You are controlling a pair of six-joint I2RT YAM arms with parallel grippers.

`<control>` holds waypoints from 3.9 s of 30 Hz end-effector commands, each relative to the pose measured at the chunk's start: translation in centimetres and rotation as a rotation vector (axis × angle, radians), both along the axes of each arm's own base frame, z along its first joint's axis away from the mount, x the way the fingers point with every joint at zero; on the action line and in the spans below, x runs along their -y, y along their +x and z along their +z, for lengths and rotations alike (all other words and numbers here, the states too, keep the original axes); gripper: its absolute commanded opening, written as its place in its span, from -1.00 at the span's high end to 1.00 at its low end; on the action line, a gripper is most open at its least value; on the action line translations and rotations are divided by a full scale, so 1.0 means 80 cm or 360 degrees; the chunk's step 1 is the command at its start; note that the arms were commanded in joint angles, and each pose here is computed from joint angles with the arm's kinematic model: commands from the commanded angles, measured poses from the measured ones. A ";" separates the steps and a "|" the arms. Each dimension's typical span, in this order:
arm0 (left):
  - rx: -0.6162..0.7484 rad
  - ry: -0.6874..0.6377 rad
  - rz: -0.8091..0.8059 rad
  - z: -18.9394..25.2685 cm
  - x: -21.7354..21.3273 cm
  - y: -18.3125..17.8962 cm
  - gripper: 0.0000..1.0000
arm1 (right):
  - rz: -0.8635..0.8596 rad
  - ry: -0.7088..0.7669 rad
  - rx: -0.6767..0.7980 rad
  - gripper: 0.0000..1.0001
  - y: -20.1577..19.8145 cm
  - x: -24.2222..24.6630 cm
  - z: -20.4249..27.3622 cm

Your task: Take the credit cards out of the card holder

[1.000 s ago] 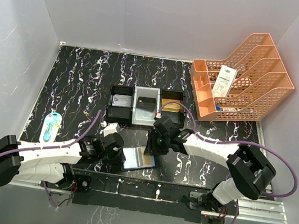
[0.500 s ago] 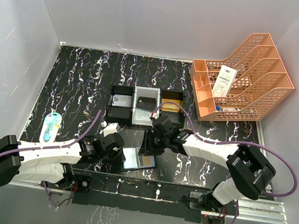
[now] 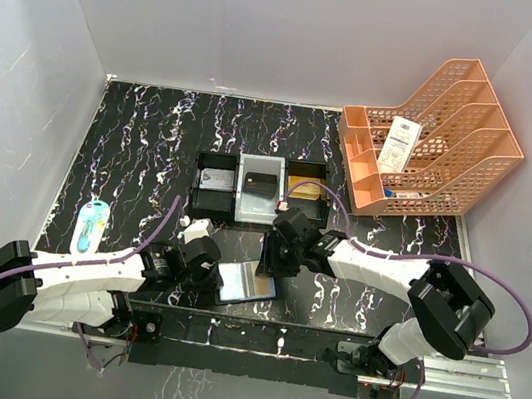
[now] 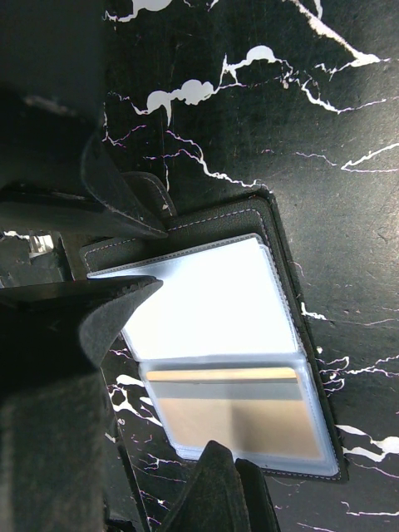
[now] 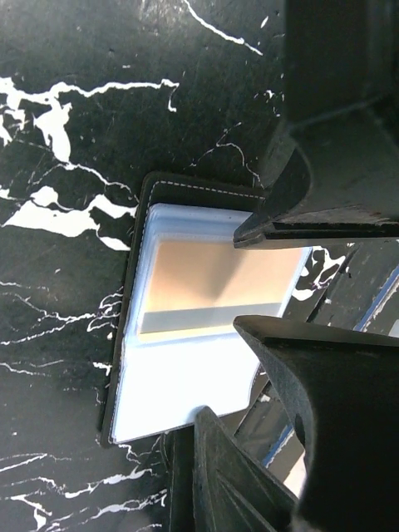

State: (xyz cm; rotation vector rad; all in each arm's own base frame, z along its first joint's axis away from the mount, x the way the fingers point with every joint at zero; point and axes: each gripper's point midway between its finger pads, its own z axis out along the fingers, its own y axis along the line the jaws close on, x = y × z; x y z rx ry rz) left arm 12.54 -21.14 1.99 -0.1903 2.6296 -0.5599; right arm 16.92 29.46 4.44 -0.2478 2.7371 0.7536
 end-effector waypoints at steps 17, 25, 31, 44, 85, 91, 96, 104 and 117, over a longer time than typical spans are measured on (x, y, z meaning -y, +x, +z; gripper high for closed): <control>-0.0038 -0.0012 -0.0028 -0.009 0.004 -0.006 0.54 | 0.0073 0.0026 0.0039 0.45 0.003 -0.017 0.006; -0.0041 -0.0014 -0.0038 -0.009 0.006 -0.006 0.55 | 0.0105 0.0137 0.0053 0.57 0.001 -0.031 0.025; -0.0042 -0.0013 -0.0043 -0.009 0.006 -0.007 0.55 | 0.0101 0.0195 0.0031 0.56 -0.002 -0.037 0.028; -0.0033 -0.0026 -0.0045 -0.007 0.007 -0.006 0.55 | -0.0012 -0.0047 0.0142 0.35 0.018 -0.005 0.028; -0.0019 -0.0052 -0.0047 -0.004 0.006 -0.007 0.53 | 0.0020 -0.0312 0.0374 0.76 0.007 -0.036 0.040; -0.0021 -0.0053 -0.0048 -0.004 0.007 -0.007 0.53 | 0.0059 -0.0229 0.0343 0.70 0.000 -0.048 0.045; -0.0019 -0.0052 -0.0047 -0.003 0.006 -0.007 0.53 | 0.0103 -0.0072 0.0304 0.65 -0.010 -0.066 0.053; -0.0017 -0.0050 -0.0045 -0.003 0.005 -0.007 0.53 | 0.0104 -0.0126 0.0280 0.61 -0.010 -0.063 0.045; -0.0017 -0.0053 -0.0045 -0.002 0.007 -0.007 0.53 | 0.0210 -0.0041 0.0225 0.41 -0.022 -0.080 0.046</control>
